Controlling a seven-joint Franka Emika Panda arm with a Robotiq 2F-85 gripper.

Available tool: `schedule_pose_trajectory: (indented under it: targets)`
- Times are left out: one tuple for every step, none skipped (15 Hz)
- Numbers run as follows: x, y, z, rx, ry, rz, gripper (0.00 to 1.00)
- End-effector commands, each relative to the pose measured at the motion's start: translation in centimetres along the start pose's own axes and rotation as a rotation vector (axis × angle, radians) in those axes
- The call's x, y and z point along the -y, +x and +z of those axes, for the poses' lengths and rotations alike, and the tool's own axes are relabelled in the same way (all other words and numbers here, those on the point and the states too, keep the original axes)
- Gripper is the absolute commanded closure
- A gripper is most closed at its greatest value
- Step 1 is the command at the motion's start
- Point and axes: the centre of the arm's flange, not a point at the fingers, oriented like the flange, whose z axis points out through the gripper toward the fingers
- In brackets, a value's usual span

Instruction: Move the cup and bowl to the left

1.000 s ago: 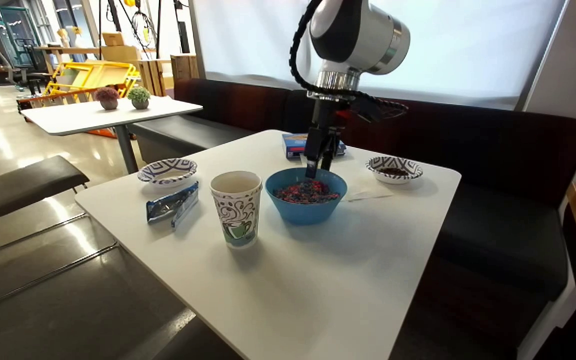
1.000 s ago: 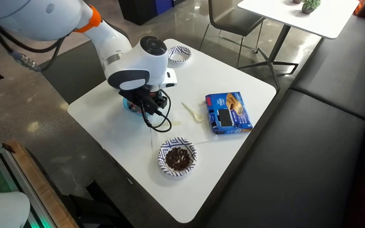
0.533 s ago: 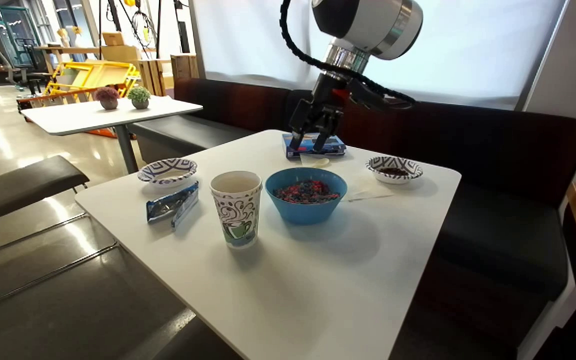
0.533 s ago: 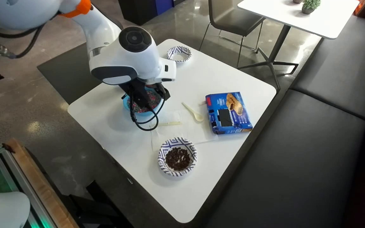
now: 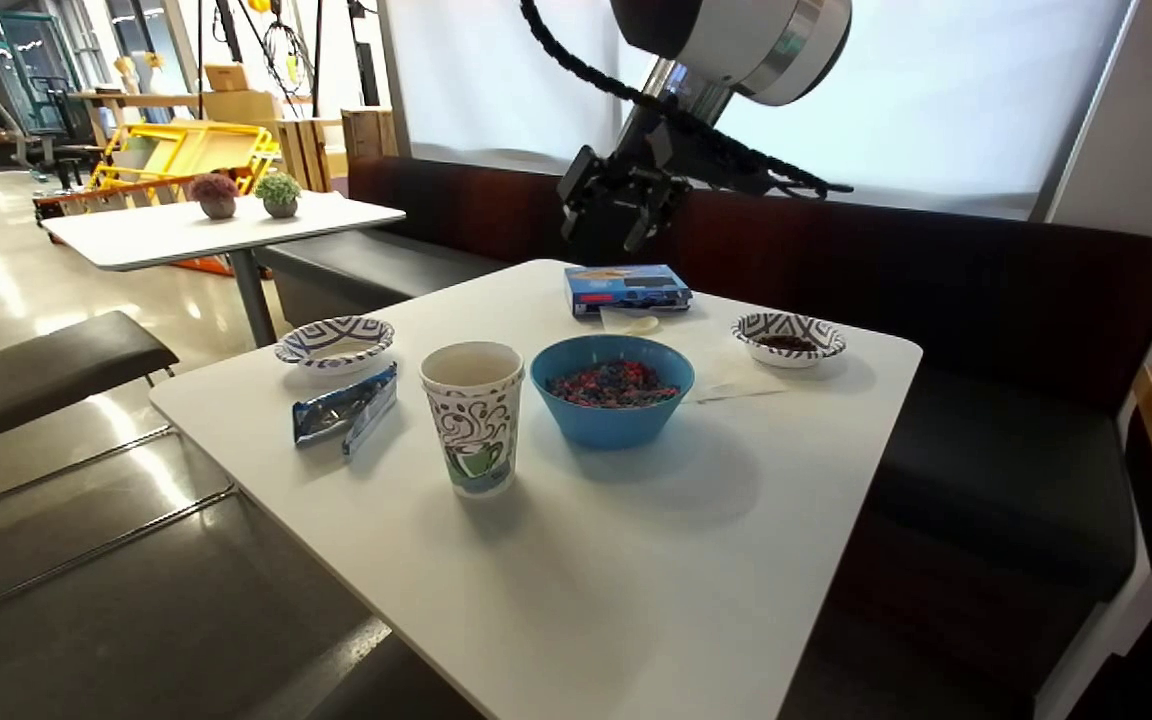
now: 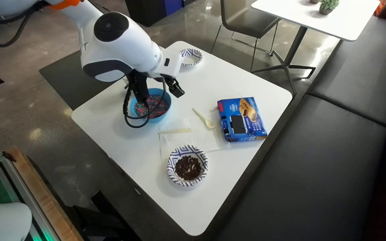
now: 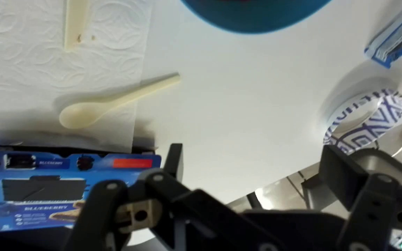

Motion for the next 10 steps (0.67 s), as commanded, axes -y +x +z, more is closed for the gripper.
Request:
schedule_pose_trajectory:
  targets:
    - [2.9, 1.1, -1.7, -0.097, -0.134, 0.111, 0.00]
    - [3.3, 1.4, -1.7, -0.123, -0.171, 0.126, 0.00]
    - [3.3, 1.7, -1.7, -0.150, -0.203, 0.145, 0.00]
    - [3.0, 2.1, -1.4, -0.146, -0.249, 0.150, 0.00]
    - [-1.6, 0.5, -1.2, -0.142, -0.145, 0.116, 0.00]
    - [-2.2, 0.3, -1.1, -0.149, -0.173, 0.126, 0.00]
    - [-2.4, 0.1, -0.9, -0.152, -0.189, 0.128, 0.00]
    - [-2.5, 0.0, -0.7, -0.154, -0.196, 0.126, 0.00]
    - [-2.5, -0.1, -0.6, -0.156, -0.199, 0.125, 0.00]
    - [-2.6, -0.1, -0.6, -0.158, -0.201, 0.125, 0.00]
